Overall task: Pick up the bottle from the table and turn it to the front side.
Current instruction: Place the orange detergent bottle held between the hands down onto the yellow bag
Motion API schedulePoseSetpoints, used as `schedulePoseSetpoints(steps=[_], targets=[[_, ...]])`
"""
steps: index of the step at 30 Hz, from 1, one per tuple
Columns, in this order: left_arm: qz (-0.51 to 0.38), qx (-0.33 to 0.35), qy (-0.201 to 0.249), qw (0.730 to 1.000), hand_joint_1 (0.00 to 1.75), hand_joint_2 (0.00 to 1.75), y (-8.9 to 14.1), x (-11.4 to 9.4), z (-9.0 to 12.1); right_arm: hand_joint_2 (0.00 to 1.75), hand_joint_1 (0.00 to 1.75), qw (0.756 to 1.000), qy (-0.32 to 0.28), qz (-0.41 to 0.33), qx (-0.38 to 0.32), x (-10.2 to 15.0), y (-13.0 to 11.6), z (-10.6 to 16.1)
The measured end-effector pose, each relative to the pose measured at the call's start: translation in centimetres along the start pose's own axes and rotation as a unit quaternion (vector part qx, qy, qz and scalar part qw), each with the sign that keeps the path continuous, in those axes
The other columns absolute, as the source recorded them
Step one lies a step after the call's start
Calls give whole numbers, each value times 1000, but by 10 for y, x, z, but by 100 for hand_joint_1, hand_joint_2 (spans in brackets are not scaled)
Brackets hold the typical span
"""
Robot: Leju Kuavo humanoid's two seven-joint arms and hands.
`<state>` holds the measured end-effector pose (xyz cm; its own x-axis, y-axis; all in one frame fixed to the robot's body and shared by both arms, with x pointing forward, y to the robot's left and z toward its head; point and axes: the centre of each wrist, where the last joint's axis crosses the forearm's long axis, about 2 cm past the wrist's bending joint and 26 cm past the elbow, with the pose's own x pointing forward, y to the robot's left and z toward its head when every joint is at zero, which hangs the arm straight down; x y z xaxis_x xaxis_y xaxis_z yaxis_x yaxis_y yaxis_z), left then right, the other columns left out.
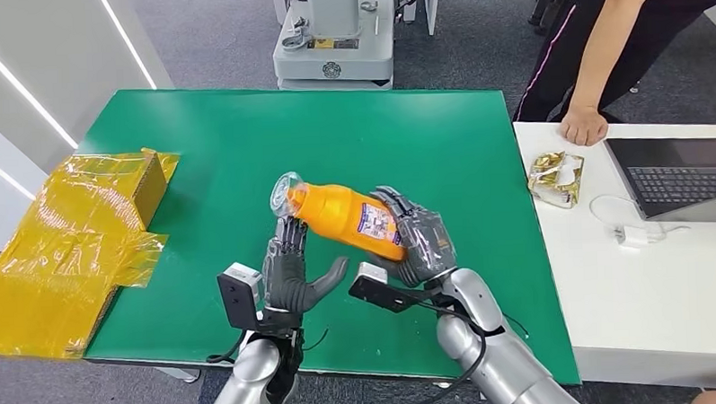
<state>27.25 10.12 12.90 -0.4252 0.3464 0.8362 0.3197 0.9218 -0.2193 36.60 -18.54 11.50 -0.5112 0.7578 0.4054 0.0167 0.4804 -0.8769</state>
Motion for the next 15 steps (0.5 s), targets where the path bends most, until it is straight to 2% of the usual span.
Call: schedulePoseSetpoints(steps=[15], targets=[[-1, 8, 11, 1000, 0, 175, 4, -6, 3, 175, 175, 995, -67, -11, 74, 19, 16, -6]])
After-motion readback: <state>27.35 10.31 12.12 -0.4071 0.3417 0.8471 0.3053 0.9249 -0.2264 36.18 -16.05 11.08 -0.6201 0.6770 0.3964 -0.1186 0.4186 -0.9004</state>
